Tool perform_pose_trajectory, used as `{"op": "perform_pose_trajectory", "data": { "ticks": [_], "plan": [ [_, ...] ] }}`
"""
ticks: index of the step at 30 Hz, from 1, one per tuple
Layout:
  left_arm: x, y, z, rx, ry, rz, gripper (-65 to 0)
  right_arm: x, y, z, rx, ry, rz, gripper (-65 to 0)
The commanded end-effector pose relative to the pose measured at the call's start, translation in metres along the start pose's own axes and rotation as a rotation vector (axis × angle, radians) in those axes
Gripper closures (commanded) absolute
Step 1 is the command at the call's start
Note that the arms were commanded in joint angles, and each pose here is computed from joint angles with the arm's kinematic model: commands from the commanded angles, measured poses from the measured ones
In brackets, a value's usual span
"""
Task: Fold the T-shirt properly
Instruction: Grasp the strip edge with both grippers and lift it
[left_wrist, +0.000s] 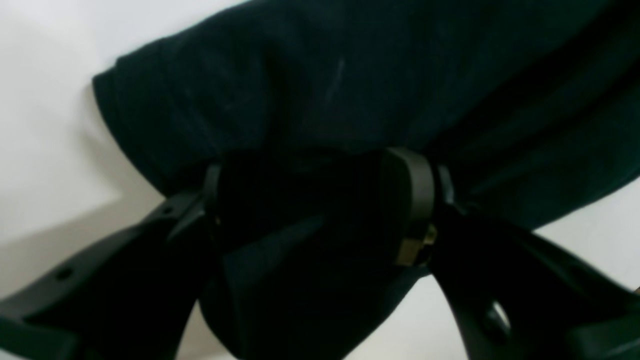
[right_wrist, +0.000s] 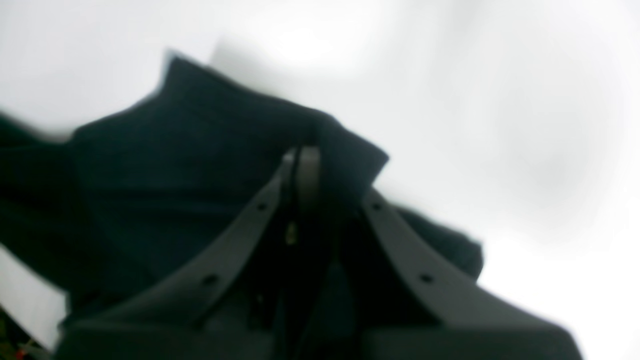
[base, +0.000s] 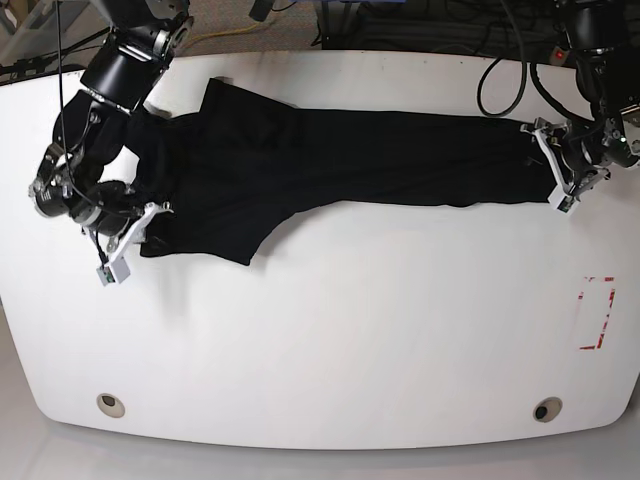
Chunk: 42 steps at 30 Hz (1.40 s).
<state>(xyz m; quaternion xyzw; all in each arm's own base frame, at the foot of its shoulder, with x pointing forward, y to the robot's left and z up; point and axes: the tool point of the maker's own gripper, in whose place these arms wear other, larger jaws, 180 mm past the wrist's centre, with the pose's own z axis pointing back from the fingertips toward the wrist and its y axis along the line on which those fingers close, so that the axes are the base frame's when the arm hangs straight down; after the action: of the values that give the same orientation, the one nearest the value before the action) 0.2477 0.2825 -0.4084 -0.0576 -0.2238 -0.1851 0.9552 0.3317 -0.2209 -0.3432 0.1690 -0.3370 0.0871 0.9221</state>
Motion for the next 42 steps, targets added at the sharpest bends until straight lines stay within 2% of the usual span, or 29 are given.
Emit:
{"op": "perform_pose_trajectory", "data": {
  "ticks": [1,5,11,16,20,22,26,30,33,37,42],
  "plan": [
    [0.002,0.004,0.003,0.020,0.004,-0.014,-35.8,0.017,-0.002,0.023,0.000,-0.096,0.026,0.0],
    [0.001,0.004,0.002,0.018,0.005,-0.013,-35.8,0.000,0.005,0.031,0.051,-0.106,0.003,0.0],
    [0.002,-0.001,0.000,0.005,0.016,-0.034,-35.8,-0.034,0.011,0.037,0.104,-0.067,-0.042,0.0],
    [0.001,-0.002,-0.001,0.004,0.017,-0.034,-35.8,-0.053,-0.011,0.046,0.034,-0.048,-0.101,0.0],
    [0.001,-0.002,-0.001,0.004,0.017,-0.034,-35.8,-0.069,-0.031,0.045,-0.031,-0.013,-0.145,-12.5],
    [0.001,-0.002,-0.001,0.004,0.017,-0.034,-35.8,-0.075,-0.047,0.046,-0.082,-0.002,-0.153,-21.2],
    [0.001,-0.002,-0.001,0.004,0.017,-0.034,-35.8,-0.090,-0.065,0.041,-0.110,0.036,-0.169,-35.8],
    [0.003,-0.002,-0.001,0.004,0.014,-0.034,-35.8,-0.090,-0.079,0.050,-0.141,0.025,-0.176,-46.6],
    [0.005,-0.003,0.000,0.001,0.005,-0.036,-35.8,-0.079,-0.080,0.058,-0.148,0.005,-0.140,-50.6],
    [0.011,-0.001,0.000,0.004,-0.008,-0.036,-35.8,-0.054,-0.059,0.080,-0.115,-0.072,-0.074,-50.3],
    [0.014,-0.001,0.000,0.004,-0.013,-0.035,-35.8,-0.028,-0.013,0.092,0.009,-0.144,0.002,-50.3]
  ]
}}
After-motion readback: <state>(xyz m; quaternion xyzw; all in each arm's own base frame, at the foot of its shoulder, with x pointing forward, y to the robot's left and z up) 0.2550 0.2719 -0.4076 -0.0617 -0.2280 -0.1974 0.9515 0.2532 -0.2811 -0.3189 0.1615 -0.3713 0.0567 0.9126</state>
